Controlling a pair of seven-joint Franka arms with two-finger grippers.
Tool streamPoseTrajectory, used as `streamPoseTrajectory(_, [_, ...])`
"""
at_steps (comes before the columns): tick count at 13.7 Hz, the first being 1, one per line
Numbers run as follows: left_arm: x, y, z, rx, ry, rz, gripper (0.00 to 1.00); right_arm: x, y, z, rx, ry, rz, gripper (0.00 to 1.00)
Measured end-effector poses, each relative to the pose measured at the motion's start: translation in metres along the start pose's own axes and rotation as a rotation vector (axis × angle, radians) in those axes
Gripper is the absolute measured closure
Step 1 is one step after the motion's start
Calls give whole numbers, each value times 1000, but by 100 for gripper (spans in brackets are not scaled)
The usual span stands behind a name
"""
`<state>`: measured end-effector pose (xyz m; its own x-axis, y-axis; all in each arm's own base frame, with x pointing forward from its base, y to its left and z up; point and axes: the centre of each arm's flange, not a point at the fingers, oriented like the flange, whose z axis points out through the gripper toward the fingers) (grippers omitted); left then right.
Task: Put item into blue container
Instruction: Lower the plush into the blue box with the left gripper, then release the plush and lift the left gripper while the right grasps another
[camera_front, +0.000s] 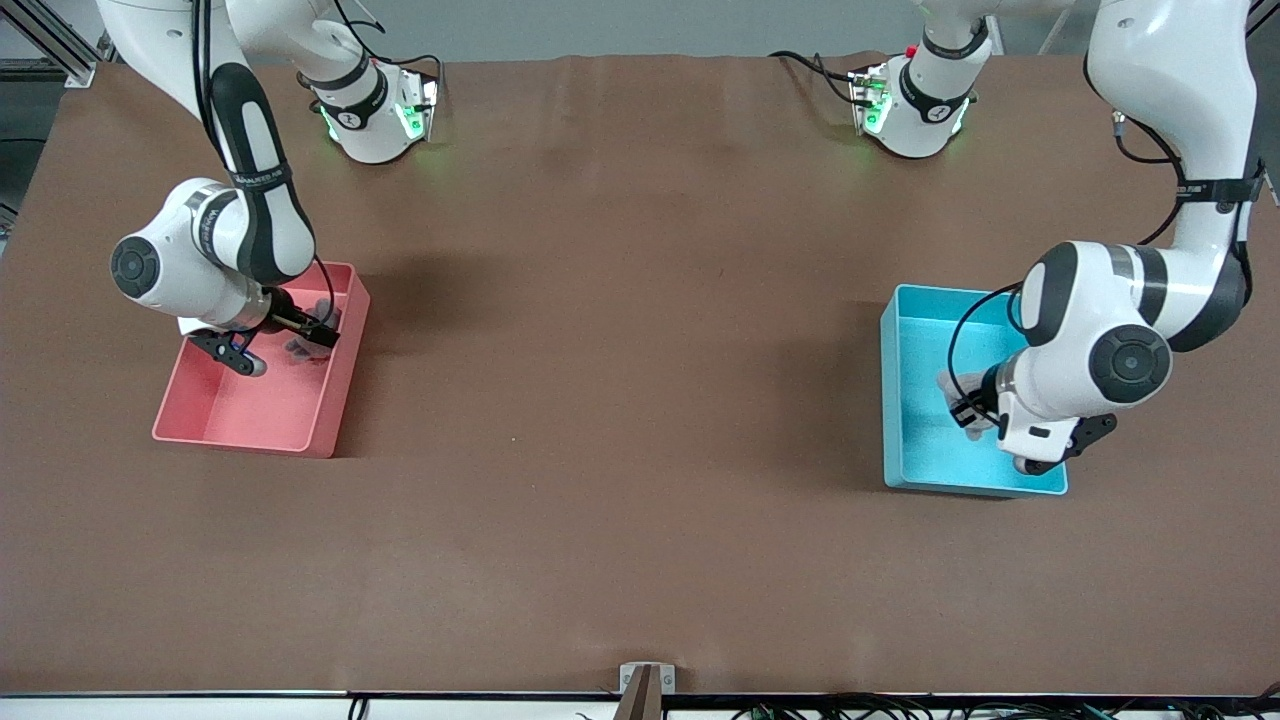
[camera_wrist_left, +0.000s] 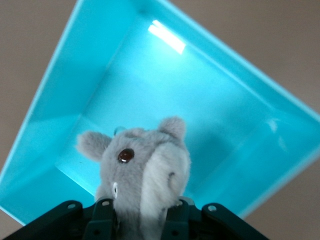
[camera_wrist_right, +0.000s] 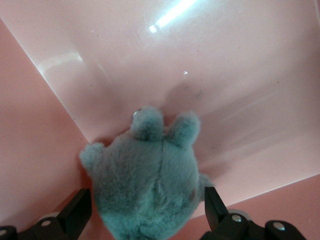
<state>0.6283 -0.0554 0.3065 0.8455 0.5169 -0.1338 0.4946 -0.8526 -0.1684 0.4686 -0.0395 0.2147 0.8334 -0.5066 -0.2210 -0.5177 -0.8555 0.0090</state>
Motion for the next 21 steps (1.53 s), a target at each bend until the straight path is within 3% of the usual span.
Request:
streamPoseTrajectory(2, [9,-9,14,6,-19,-13,56,0,0,0,2,0,2,3])
streamPoseTrajectory(4, [12,-11,15,2,-18,-18,35,0,-1,-1,5,-4,2,12])
streamPoseTrajectory(7, [2,5,-14,-31,18,13,4,1,0,-2,6,-12,5,14])
streamPoseTrajectory(8, [-7,14,-30,-42,28,28,0,2,0,-3,7,-14,6,15])
streamPoseTrajectory(13, [-52,43,-86,-28,0,72,0,8,3,-10,17,-36,11,17])
streamPoseTrajectory(21, [-65,59,-75,-12,-32,80,0,16,17,-13,28,-45,4,20])
